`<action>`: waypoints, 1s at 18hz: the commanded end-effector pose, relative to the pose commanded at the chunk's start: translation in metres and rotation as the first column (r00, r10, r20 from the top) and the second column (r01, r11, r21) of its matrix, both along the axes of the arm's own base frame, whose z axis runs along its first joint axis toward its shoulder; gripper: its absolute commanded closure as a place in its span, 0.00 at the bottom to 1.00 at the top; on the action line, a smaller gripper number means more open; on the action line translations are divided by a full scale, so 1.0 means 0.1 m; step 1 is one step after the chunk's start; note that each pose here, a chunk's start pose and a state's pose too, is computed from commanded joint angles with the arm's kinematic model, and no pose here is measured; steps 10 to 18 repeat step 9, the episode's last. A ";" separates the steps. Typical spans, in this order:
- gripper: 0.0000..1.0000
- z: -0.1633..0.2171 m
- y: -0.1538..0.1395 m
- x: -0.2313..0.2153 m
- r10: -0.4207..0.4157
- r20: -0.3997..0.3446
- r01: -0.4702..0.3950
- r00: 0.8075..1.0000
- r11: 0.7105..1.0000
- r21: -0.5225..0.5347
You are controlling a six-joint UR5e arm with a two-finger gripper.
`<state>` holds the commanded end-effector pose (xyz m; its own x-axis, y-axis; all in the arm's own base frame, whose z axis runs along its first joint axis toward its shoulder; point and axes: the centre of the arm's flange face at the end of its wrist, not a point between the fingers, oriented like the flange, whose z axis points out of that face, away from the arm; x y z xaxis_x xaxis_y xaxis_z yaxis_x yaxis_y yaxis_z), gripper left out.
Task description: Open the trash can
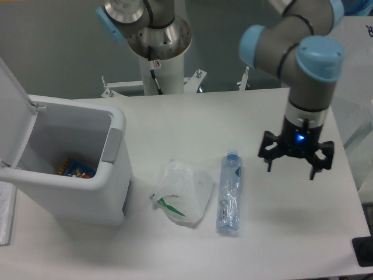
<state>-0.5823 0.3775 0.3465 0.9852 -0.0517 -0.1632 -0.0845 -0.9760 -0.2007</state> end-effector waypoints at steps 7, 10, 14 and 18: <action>0.00 -0.17 -0.06 0.05 -0.007 -0.003 0.006 1.000 0.995 -0.097; 0.00 -0.23 -0.04 0.05 -0.008 -0.002 0.007 1.000 0.993 -0.118; 0.00 -0.23 -0.04 0.05 -0.008 -0.002 0.007 1.000 0.993 -0.118; 0.00 -0.23 -0.04 0.05 -0.008 -0.002 0.007 1.000 0.993 -0.118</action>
